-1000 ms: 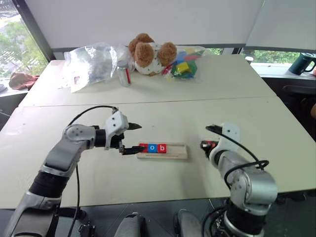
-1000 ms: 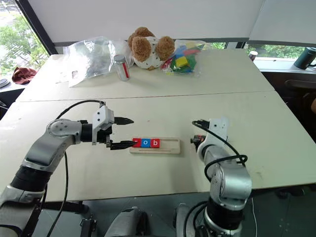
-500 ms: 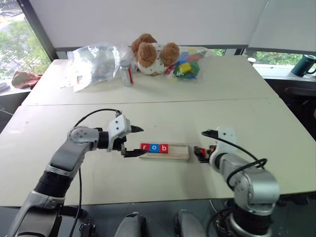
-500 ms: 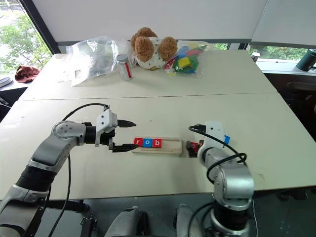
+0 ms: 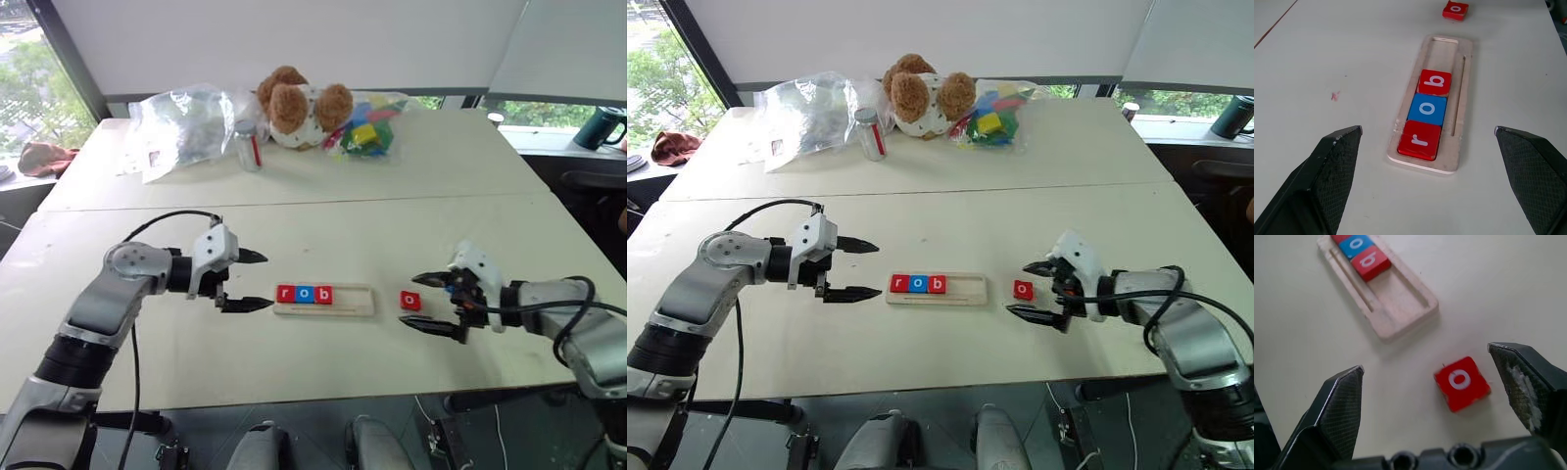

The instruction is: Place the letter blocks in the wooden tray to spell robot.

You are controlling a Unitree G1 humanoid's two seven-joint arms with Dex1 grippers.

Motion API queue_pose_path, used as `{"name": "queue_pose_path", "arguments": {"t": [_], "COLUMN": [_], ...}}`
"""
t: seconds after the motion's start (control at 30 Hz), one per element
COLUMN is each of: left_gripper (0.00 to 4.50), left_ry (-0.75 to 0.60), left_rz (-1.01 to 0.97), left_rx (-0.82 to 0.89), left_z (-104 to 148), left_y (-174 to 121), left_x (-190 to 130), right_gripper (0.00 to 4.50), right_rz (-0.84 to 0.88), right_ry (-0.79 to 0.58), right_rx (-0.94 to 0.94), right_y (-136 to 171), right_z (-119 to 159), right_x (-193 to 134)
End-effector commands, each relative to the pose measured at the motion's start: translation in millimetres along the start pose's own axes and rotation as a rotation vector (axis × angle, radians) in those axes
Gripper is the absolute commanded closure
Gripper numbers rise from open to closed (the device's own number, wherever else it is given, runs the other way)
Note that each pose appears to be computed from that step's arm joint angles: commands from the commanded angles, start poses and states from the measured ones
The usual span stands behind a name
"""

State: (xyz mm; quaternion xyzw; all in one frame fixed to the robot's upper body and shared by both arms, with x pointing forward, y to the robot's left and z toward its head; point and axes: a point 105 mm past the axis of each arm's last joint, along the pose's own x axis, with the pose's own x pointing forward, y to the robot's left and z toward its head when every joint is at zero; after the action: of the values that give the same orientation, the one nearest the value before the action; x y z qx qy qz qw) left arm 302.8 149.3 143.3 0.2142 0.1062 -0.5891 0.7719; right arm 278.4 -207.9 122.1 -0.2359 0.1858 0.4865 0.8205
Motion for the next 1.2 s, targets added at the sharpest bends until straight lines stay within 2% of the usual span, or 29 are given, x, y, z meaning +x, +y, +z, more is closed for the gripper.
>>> {"name": "queue_pose_path", "arguments": {"t": [0.03, 0.3, 0.47, 0.57, 0.73, 0.8, 0.9, 0.97, 1.1, 1.2], "left_gripper": [0.0, 0.0, 0.0, 0.0, 0.0, 0.0, 0.0, 0.0, 0.0, 0.0], "left_ry": [-0.015, 0.03, 0.04, 0.065, 0.064, 0.066, 0.064, 0.065, 0.063, 0.057], "left_rz": [0.025, 0.082, 0.089, 0.083, 0.083, 0.086, 0.098, 0.093, 0.072, 0.079], "left_rx": [0.029, -0.016, -0.016, 0.016, 0.036, 0.038, 0.023, 0.02, 0.03, 0.032], "left_z": [8.5, -9.3, -10.1, -10.6, -7.2, -7.3, -10.9, -12.9, -13.0, -11.7], "left_y": [2.5, 7.1, 6.0, 5.1, 7.9, 9.6, 12.8, 12.4, 8.5, 8.3], "left_x": [-9.6, -20.6, -23.4, -21.9, -19.1, -19.3, -19.4, -16.7, -10.2, -8.9], "right_gripper": [0.06, 0.06, 0.06, 0.84, 3.4, 3.41, 3.41, 3.41, 3.41, 3.41], "right_rz": [0.02, 0.035, 0.05, 0.062, 0.077, 0.072, 0.11, 0.139, 0.14, 0.129], "right_ry": [-0.002, -0.059, -0.057, -0.059, -0.056, -0.045, -0.131, -0.143, -0.096, -0.04], "right_rx": [-0.111, -0.153, -0.17, -0.164, -0.192, -0.229, -0.242, -0.238, -0.253, -0.28], "right_y": [-9.4, -21.5, -20.4, -20.6, -19.0, -19.8, -16.2, -12.5, -13.0, -15.7], "right_z": [-7.6, -20.3, -23.0, -24.5, -23.9, -19.8, 28.9, 45.6, 61.3, 62.7], "right_x": [-1.6, 17.8, 23.0, 23.3, 27.0, 29.6, 45.8, 53.5, 72.5, 81.5]}}
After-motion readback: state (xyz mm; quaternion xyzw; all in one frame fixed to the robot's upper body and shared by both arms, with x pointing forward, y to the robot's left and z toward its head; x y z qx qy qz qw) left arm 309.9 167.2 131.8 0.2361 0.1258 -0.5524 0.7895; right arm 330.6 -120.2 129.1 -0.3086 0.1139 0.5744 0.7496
